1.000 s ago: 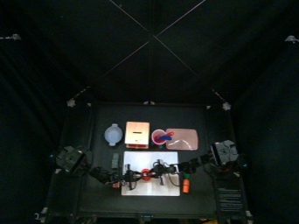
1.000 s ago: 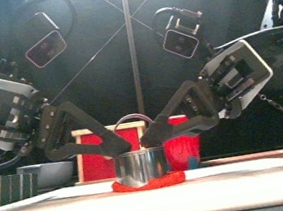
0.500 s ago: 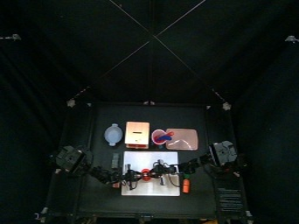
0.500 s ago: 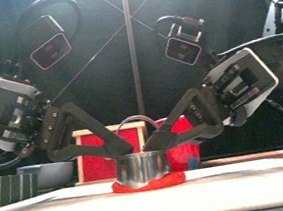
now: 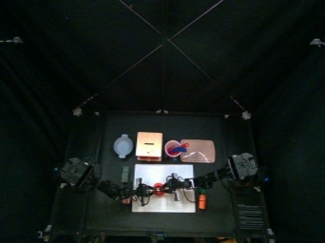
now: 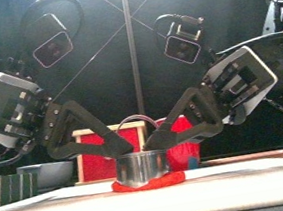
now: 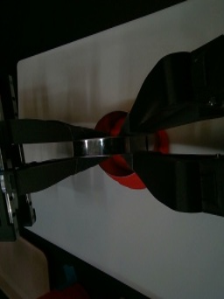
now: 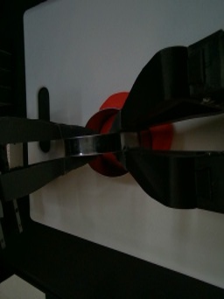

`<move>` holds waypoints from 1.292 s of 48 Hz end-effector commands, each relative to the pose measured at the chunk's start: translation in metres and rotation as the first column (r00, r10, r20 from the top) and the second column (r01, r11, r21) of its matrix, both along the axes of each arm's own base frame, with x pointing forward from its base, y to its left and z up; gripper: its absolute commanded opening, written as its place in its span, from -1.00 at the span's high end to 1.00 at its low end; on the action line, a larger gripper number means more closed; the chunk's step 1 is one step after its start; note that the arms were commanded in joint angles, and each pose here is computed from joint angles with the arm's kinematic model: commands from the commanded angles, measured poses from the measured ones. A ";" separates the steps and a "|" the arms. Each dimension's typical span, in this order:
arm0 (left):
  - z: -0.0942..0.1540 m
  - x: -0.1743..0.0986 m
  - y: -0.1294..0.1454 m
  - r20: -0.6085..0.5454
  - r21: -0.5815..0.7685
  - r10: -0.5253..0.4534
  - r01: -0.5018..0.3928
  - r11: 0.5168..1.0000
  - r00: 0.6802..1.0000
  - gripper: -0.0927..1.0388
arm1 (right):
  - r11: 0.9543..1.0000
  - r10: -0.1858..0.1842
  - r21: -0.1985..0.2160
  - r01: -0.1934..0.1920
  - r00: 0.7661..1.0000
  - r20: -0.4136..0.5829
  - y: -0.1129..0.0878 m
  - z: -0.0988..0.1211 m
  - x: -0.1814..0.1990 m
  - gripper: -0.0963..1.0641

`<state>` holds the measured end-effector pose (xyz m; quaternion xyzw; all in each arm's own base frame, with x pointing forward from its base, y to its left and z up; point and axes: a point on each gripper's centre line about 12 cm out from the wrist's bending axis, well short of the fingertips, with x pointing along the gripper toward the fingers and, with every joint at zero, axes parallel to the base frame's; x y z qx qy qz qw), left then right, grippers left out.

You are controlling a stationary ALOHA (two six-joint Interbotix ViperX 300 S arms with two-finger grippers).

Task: Get the cutter from the drawer then cut the dough then place the extra dough in the bowl
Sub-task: Cut the dough

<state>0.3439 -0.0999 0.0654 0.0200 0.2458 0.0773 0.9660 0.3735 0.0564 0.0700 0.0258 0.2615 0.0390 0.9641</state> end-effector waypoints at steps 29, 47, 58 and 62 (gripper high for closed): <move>0.032 0.012 -0.011 0.090 0.031 -0.139 0.136 0.990 0.986 -0.54 | 0.997 0.077 -0.018 -0.079 0.994 -0.082 0.021 0.025 0.018 -0.21; 0.054 0.016 -0.012 0.158 0.023 -0.137 0.135 0.991 0.978 -0.88 | 0.994 0.102 -0.021 -0.104 0.992 -0.077 0.030 0.042 0.027 -0.54; 0.069 0.004 -0.002 0.225 0.044 -0.121 0.114 0.993 0.967 -0.87 | 0.994 0.103 -0.024 -0.106 0.990 -0.098 0.028 0.059 0.030 -0.54; 0.068 -0.003 0.002 0.234 0.060 -0.115 0.104 0.993 0.965 -0.85 | 0.994 0.105 -0.025 -0.108 0.989 -0.101 0.028 0.064 0.031 -0.54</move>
